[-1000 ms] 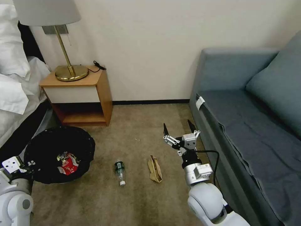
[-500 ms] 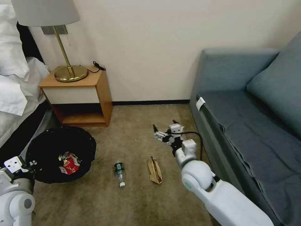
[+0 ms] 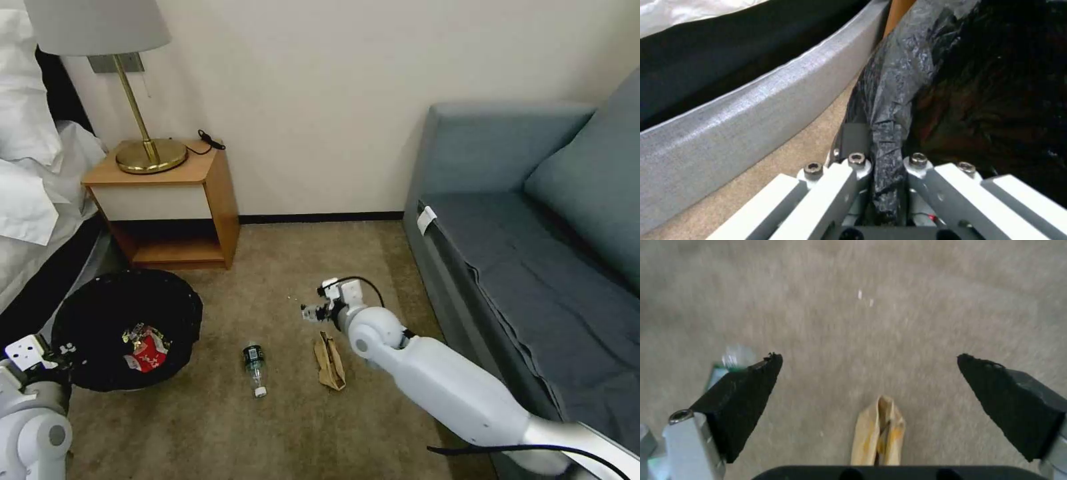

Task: Pick up the trash bin, then pick up the garbage on the floor and place it into the trash bin.

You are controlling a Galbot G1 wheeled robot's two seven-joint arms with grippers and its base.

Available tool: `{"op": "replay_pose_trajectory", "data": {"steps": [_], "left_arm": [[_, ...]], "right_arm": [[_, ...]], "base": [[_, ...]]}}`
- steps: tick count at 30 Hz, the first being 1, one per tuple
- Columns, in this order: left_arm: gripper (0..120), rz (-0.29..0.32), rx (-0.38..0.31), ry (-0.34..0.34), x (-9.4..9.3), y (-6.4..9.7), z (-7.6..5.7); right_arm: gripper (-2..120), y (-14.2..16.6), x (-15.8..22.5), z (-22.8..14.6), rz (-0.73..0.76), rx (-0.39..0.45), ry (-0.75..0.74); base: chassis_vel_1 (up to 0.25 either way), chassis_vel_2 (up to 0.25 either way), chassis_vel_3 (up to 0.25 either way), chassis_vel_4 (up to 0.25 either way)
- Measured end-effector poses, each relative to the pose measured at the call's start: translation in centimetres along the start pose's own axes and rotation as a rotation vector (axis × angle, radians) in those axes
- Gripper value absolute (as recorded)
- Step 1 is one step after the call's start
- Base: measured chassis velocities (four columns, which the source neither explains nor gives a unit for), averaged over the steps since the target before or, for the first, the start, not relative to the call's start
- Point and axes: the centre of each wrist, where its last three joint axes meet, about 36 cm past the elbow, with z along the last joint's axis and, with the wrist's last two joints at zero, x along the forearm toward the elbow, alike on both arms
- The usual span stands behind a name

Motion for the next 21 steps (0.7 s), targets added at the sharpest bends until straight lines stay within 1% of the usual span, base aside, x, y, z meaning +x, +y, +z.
{"op": "replay_pose_trajectory", "data": {"steps": [1,5,11,13,21], "left_arm": [[2,0.0,0.0,0.0,0.0,0.0,0.0],[2,0.001,-0.001,0.004,-0.3,-0.1,0.2],[2,0.006,-0.002,0.007,-0.4,-0.3,0.3],[2,0.005,-0.003,0.008,-0.4,-0.3,0.4],[2,0.003,-0.006,0.009,-0.5,-0.3,0.5]], "right_arm": [[100,0.0,0.0,0.0,0.0,0.0,0.0],[100,0.9,-2.0,1.0,-0.025,0.045,0.082],[100,0.9,-4.1,2.2,-0.025,0.09,0.138],[100,0.7,-5.4,3.3,-0.012,0.119,0.169],[100,0.1,-7.6,5.6,0.017,0.154,0.199]], "base": [[0.0,0.0,0.0,0.0],[0.0,0.0,0.0,0.0],[0.0,0.0,0.0,0.0],[0.0,0.0,0.0,0.0],[0.0,0.0,0.0,0.0]]}}
